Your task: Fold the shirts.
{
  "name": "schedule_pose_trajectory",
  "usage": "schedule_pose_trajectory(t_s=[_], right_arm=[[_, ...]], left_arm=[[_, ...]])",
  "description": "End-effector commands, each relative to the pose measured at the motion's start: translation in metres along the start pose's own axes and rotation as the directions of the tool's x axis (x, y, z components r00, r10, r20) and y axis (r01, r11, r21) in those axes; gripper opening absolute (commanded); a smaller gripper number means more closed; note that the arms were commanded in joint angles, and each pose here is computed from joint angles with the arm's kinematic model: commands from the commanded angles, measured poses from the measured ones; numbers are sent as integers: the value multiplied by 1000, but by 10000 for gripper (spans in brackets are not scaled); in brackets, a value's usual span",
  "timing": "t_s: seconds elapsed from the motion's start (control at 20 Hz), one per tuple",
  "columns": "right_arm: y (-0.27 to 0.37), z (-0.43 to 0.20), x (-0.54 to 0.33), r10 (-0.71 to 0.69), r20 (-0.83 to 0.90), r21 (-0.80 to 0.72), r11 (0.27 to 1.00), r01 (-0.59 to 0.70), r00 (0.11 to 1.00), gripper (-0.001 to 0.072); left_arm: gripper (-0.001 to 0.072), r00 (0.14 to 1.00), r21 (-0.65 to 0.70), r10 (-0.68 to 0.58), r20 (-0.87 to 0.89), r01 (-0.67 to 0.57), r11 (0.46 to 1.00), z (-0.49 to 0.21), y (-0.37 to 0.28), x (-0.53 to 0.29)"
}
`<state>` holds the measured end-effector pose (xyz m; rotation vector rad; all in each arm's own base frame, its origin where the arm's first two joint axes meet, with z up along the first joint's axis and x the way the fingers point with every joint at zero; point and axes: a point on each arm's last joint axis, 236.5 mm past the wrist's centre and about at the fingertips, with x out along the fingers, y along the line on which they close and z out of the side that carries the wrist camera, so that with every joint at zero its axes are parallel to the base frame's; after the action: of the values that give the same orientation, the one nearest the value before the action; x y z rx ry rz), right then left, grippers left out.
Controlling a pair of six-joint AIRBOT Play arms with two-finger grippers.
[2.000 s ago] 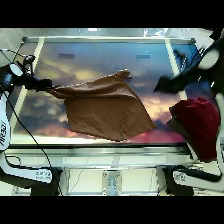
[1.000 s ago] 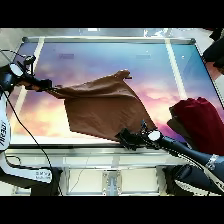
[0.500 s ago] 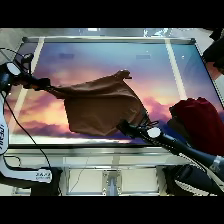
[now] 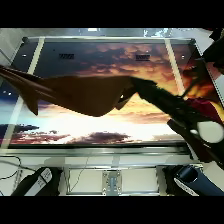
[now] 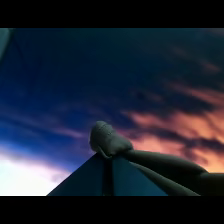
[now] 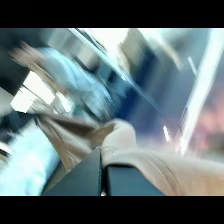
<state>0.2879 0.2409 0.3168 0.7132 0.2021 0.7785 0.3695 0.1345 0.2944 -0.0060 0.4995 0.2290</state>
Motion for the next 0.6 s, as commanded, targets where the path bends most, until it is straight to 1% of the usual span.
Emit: schedule_pose_trajectory(t_s=[0.0,0.1,0.2,0.25,0.3,0.35,0.4,0.45,0.55], right_arm=[[75,66,-45,133,120,-176,978,-110,984,7],[98,86,-55,176,155,-199,969,-144,972,7],[104,98,-56,173,174,-259,958,-125,969,7],[94,97,-50,139,169,-244,965,-95,976,6],[73,88,-39,73,129,-204,978,-46,989,6],[34,67,-24,-42,31,-150,988,46,999,6],[-12,42,-13,-170,-78,-108,981,161,982,6],[-64,16,-7,-289,-187,-63,957,282,939,5],[-148,-23,-2,-429,-319,-18,895,447,845,5]], left_arm=[[10,938,36,144,315,-164,986,55,18,-124],[10,913,69,133,386,-173,983,63,4,-162],[9,912,68,49,408,-83,994,66,-19,-169],[10,917,79,-15,398,-18,997,66,-33,-162],[10,921,85,-81,382,52,995,66,-46,-150],[10,921,86,-155,357,133,987,67,-61,-132],[10,926,104,-209,314,185,977,64,-72,-108],[9,934,125,-257,249,232,965,56,-85,-75],[10,944,144,-321,76,308,940,25,-112,1]])
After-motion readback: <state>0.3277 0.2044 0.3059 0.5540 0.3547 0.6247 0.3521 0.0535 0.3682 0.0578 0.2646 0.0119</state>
